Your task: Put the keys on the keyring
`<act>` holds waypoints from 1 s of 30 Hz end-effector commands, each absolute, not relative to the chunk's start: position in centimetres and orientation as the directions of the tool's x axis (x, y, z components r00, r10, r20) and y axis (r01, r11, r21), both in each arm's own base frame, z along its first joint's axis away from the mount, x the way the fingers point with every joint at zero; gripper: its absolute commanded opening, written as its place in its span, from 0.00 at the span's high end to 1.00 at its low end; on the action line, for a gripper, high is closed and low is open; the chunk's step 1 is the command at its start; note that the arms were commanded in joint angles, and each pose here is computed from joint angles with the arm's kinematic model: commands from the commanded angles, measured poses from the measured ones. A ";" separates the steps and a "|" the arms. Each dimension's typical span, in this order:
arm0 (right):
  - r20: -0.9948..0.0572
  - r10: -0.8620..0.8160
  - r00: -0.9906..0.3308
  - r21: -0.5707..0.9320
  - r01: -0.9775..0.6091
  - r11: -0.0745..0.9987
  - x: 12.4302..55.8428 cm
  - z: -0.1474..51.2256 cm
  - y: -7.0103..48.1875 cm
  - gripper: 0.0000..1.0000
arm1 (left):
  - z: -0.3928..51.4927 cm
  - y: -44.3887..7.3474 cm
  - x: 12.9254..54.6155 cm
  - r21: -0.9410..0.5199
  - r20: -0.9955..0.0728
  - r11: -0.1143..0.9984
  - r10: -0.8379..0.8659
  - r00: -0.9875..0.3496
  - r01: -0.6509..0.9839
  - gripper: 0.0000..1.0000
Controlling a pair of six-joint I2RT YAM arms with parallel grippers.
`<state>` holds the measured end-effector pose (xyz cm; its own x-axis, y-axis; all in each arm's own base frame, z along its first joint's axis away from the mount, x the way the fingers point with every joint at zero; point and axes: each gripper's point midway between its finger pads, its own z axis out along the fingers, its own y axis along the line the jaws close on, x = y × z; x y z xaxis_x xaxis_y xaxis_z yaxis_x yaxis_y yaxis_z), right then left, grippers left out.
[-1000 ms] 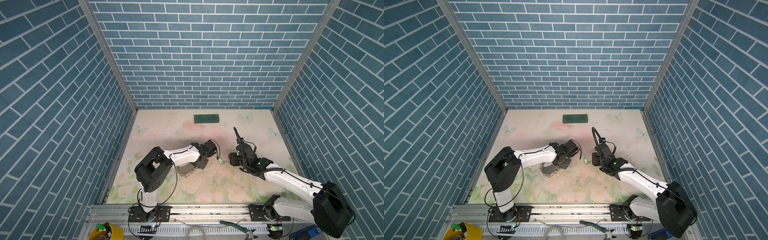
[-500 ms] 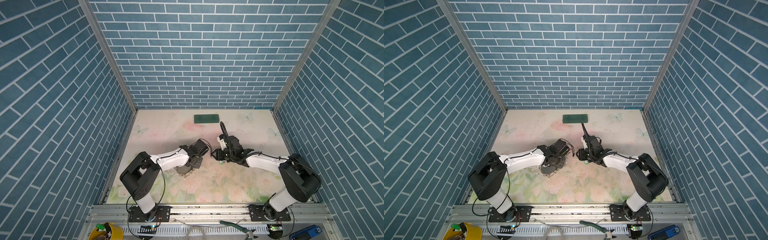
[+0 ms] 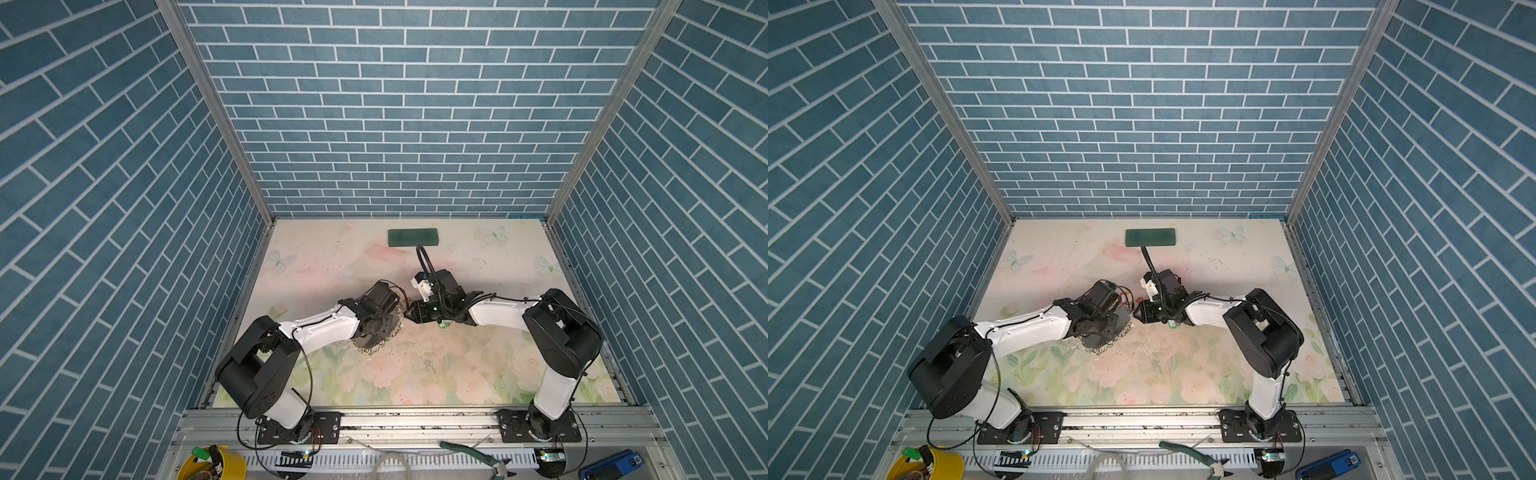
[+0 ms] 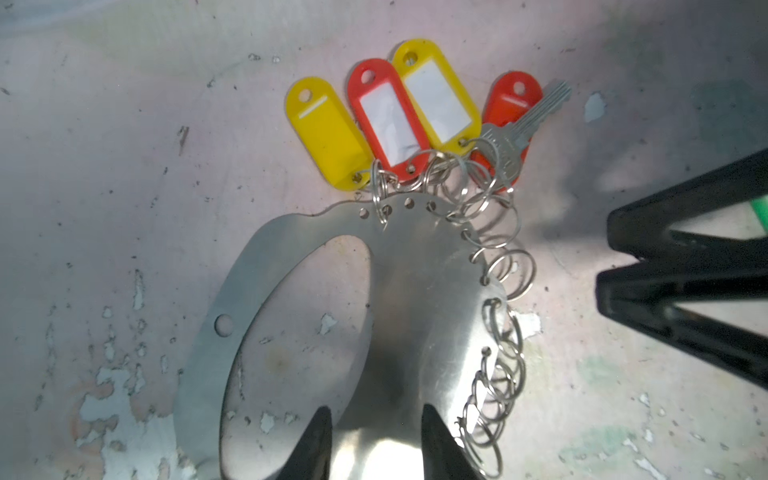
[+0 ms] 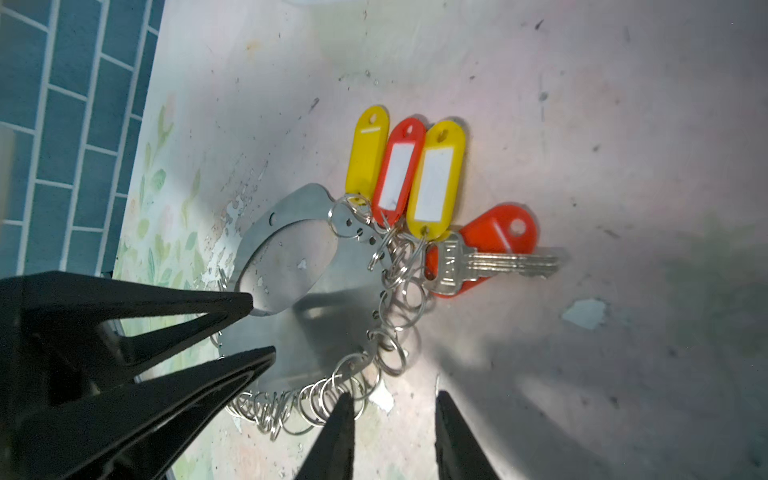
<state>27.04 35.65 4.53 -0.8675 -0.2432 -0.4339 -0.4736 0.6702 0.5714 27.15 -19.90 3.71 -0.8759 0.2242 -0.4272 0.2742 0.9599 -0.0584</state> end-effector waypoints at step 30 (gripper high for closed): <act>-0.431 -0.335 -0.838 0.560 -0.540 0.628 26.5 4.1 38.0 0.84 | 1.8 -19.4 26.3 -0.183 -0.401 0.961 0.118 -0.908 0.206 0.61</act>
<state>26.33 37.50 2.93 -0.8549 -0.3222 -0.4067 -0.5129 0.6427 0.5691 26.74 -19.94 2.29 -0.8994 0.1210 -0.4201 0.2188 0.9565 -0.1929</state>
